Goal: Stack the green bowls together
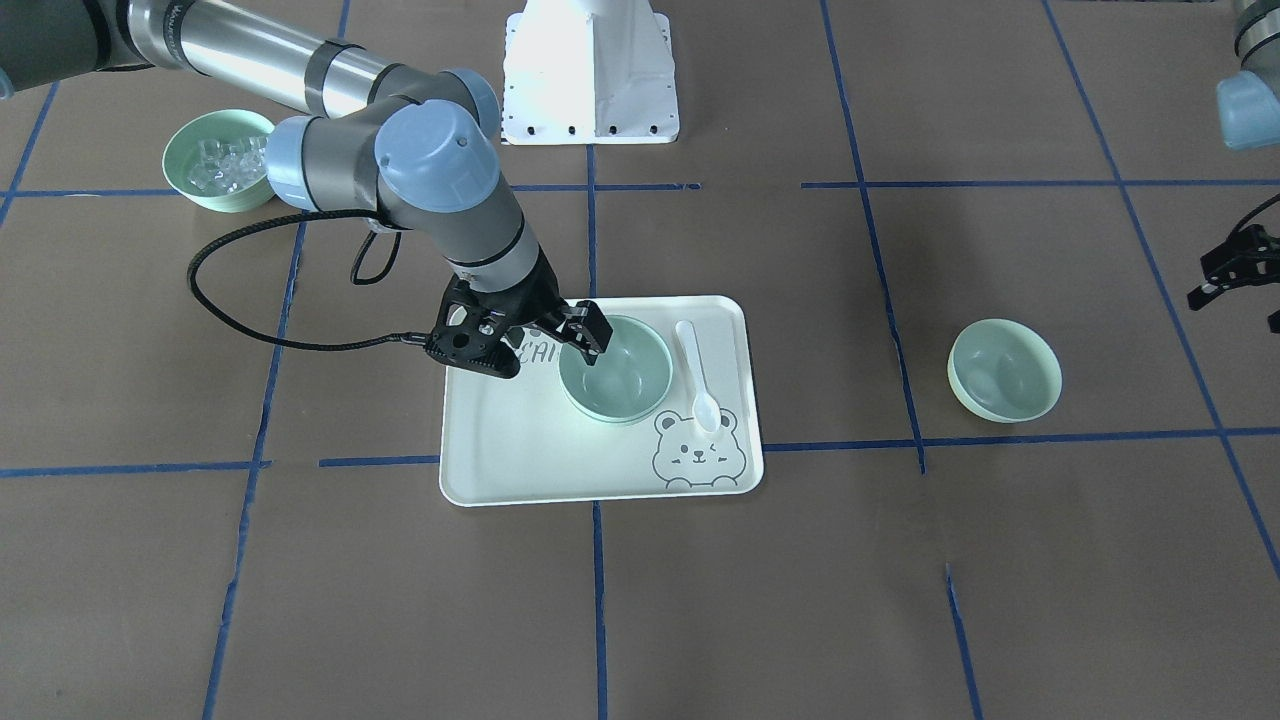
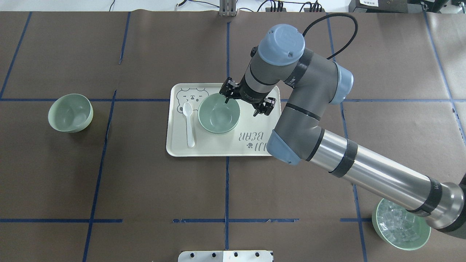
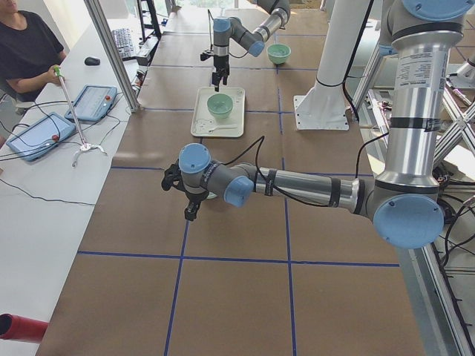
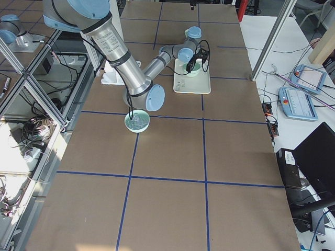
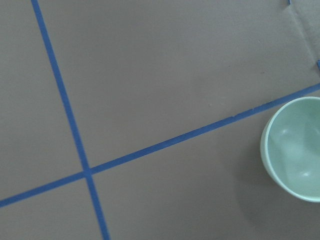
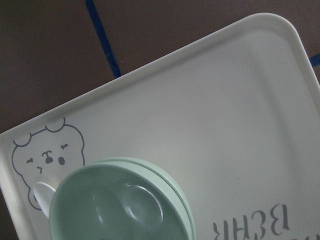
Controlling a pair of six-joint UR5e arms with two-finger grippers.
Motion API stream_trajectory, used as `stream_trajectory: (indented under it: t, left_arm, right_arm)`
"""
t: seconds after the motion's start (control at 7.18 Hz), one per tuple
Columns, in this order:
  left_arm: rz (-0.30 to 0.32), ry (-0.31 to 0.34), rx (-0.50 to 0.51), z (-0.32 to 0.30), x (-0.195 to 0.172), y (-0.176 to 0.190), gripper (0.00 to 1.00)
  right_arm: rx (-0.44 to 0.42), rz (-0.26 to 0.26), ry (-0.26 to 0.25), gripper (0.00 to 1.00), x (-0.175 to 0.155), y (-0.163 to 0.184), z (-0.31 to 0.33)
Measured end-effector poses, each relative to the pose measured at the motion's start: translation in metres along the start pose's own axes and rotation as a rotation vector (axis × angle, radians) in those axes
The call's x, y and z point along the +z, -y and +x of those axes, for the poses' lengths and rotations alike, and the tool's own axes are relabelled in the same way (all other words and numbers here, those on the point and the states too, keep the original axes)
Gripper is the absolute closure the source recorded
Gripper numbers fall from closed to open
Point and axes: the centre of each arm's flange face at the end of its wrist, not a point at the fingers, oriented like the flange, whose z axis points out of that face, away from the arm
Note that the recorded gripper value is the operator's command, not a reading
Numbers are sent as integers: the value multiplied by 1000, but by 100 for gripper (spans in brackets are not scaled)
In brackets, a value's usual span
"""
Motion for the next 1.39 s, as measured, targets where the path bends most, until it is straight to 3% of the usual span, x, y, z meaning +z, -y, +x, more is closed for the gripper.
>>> stream_trajectory:
  t: [0.42, 0.84, 0.98, 1.11, 1.39]
  left_arm:
    - [-54, 0, -114, 71, 88, 22, 17]
    - [-89, 8, -130, 80, 117, 30, 27]
    - [-97, 8, -125, 84, 124, 32, 56]
    - [-103, 8, -123, 86, 127, 32, 100]
    - [-106, 23, -119, 85, 134, 31, 100]
  right_arm:
    - [-27, 19, 1, 0, -41, 36, 92]
    - [-60, 23, -9, 0, -45, 39, 117]
    - [-61, 23, -12, 0, -44, 40, 118]
    - [-60, 24, -13, 0, -44, 40, 119]
    - [-61, 23, -13, 0, -44, 41, 120]
